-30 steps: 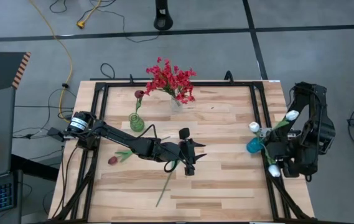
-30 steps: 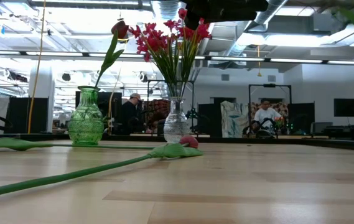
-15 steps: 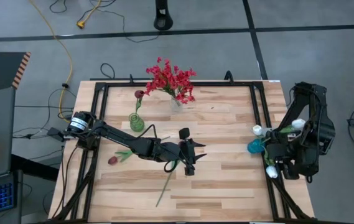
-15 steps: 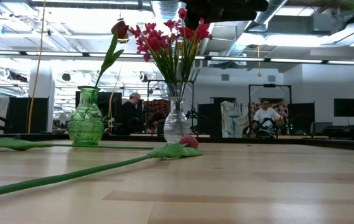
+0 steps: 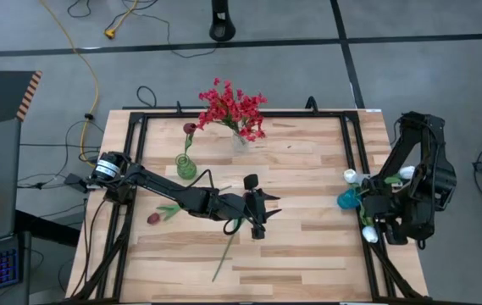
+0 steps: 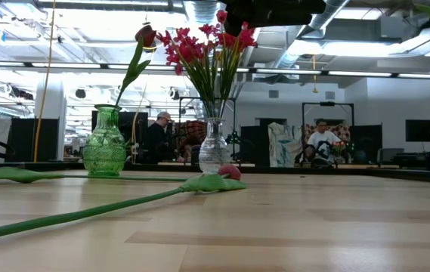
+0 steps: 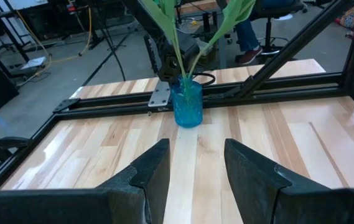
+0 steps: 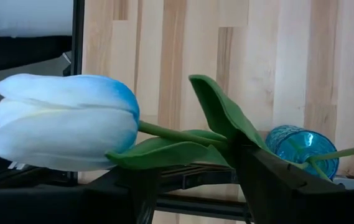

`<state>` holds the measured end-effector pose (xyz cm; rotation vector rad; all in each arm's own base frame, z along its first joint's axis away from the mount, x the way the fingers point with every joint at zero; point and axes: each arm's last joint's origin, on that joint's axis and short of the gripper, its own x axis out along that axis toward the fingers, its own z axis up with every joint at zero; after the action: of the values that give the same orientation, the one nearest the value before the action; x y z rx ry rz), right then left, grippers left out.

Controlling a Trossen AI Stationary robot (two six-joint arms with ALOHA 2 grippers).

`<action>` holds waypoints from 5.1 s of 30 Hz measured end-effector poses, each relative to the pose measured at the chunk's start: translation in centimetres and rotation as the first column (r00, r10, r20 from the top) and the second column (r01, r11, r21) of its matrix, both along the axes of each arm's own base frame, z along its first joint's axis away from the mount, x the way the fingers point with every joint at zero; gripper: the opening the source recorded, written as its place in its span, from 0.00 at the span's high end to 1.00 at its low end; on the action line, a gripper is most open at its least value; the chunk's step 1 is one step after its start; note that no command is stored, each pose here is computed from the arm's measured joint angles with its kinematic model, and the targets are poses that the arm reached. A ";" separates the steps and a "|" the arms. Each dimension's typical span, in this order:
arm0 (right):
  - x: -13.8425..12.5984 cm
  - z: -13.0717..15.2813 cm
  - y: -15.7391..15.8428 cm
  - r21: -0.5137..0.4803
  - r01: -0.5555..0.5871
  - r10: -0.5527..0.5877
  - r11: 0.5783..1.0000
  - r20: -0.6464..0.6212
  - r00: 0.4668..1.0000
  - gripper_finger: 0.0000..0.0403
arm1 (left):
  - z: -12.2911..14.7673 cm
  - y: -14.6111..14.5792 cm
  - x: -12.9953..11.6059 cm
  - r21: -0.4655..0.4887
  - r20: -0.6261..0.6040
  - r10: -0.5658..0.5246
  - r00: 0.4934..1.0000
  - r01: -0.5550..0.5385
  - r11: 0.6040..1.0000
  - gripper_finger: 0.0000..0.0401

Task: Sort flowers into vase by color
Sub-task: Put the white tulip into the blue vase, then put the right dark red tulip into the green vase

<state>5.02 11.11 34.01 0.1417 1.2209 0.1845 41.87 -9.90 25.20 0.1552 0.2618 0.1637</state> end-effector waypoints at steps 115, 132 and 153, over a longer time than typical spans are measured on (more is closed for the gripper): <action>-0.1 8.3 -3.0 -0.006 -0.112 0.099 0.994 0.513 0.852 0.01 | -0.3 0.0 -0.1 0.007 -0.026 0.000 1.000 0.000 1.000 0.65; -0.6 11.1 -6.9 -0.027 0.188 -0.084 0.982 0.824 0.561 0.01 | -0.6 0.0 -0.2 0.016 -0.063 -0.002 0.998 0.003 1.000 0.65; 3.2 10.1 -4.0 -0.125 0.283 -0.014 0.951 0.897 0.442 0.01 | -0.6 0.0 -0.2 0.016 -0.066 -0.002 0.998 0.003 1.000 0.65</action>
<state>8.25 7.12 44.11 -0.0879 0.1242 -0.0776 41.71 -9.86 24.56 0.1777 0.3258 0.1580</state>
